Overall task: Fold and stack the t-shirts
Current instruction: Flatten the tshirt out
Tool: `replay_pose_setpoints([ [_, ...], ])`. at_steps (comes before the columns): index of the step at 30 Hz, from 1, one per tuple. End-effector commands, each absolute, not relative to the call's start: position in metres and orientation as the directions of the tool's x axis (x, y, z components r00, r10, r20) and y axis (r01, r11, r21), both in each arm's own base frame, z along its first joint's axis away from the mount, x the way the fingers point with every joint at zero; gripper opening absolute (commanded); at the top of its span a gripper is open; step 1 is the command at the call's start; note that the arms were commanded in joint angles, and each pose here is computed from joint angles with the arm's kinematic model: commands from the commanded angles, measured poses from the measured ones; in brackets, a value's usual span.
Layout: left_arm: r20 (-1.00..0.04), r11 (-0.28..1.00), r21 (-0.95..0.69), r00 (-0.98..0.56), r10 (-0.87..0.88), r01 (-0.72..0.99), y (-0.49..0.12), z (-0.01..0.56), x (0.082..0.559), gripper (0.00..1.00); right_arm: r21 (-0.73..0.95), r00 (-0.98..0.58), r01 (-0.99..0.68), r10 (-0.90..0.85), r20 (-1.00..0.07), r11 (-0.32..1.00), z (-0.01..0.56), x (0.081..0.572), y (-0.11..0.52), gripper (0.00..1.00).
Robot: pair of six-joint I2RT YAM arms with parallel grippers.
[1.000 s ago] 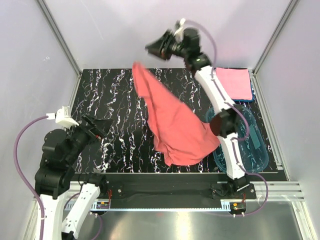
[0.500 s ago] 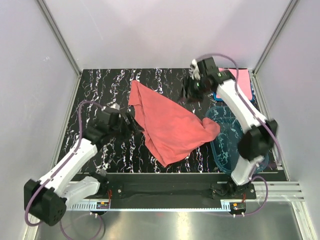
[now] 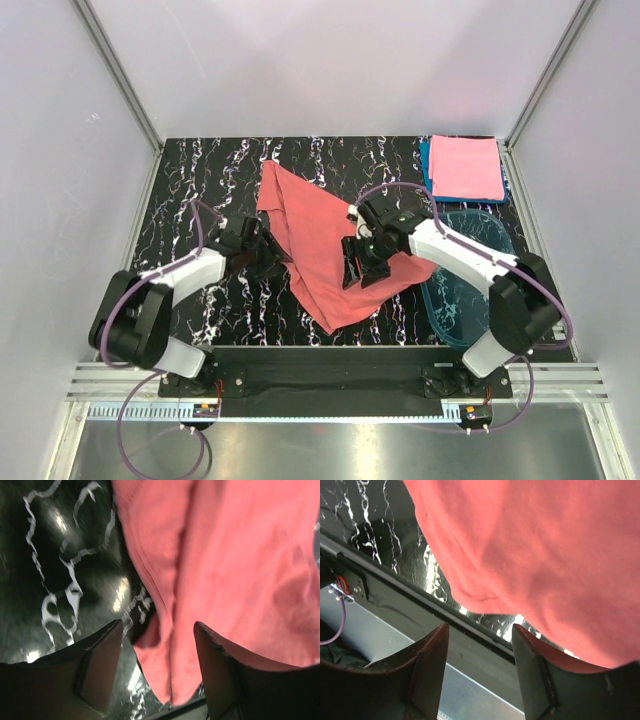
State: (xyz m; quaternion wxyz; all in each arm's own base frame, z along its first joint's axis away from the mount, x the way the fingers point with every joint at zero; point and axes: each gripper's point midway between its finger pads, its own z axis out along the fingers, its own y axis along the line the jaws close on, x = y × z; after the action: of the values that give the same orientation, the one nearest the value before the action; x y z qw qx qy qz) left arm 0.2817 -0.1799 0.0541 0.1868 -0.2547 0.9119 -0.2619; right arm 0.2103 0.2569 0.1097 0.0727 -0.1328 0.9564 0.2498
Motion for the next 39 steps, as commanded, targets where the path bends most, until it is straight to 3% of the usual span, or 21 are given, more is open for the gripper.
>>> replay_pose_setpoints([
  [1,-0.230,0.702,-0.641,-0.795,-0.561,-0.309,-0.193,0.064,0.308,0.63,0.457,-0.941,-0.315,-0.210,-0.266,0.832,0.107,0.228,0.274,0.60],
  [5,-0.201,0.712,-0.621,-0.812,-0.548,-0.327,-0.196,0.052,0.309,0.57,0.446,-0.938,-0.334,-0.248,-0.241,0.831,0.092,0.226,0.291,0.59],
  [10,-0.160,0.720,-0.600,-0.829,-0.535,-0.349,-0.195,0.038,0.299,0.47,0.422,-0.925,-0.379,-0.319,-0.207,0.824,0.072,0.206,0.313,0.66],
  [18,-0.170,0.734,-0.597,-0.843,-0.510,-0.324,-0.191,0.041,0.288,0.32,0.329,-0.909,-0.416,-0.388,-0.150,0.848,0.037,0.178,0.320,0.65],
  [22,-0.184,0.742,-0.595,-0.846,-0.500,-0.309,-0.188,0.042,0.284,0.23,0.257,-0.919,-0.393,-0.364,-0.154,0.883,0.024,0.181,0.306,0.48],
  [25,-0.191,0.748,-0.589,-0.847,-0.497,-0.306,-0.184,0.044,0.283,0.07,0.237,-0.921,-0.385,-0.356,-0.157,0.892,0.022,0.183,0.303,0.17],
  [26,-0.187,0.759,-0.570,-0.850,-0.493,-0.315,-0.180,0.042,0.278,0.00,0.230,-0.921,-0.383,-0.353,-0.164,0.895,0.024,0.184,0.302,0.03],
  [29,-0.248,0.792,-0.525,-0.834,-0.493,-0.312,-0.163,0.058,0.274,0.00,0.206,-0.917,-0.377,-0.333,-0.218,0.903,0.047,0.191,0.297,0.00],
  [35,-0.493,0.833,-0.476,-0.698,-0.519,-0.282,-0.111,0.147,0.252,0.00,0.173,-0.871,-0.358,-0.261,-0.417,0.918,0.150,0.202,0.270,0.00],
  [39,-0.636,0.825,-0.509,-0.539,-0.553,-0.246,-0.077,0.224,0.219,0.00,0.312,-0.816,-0.366,-0.141,-0.561,0.877,0.240,0.193,0.264,0.00],
])
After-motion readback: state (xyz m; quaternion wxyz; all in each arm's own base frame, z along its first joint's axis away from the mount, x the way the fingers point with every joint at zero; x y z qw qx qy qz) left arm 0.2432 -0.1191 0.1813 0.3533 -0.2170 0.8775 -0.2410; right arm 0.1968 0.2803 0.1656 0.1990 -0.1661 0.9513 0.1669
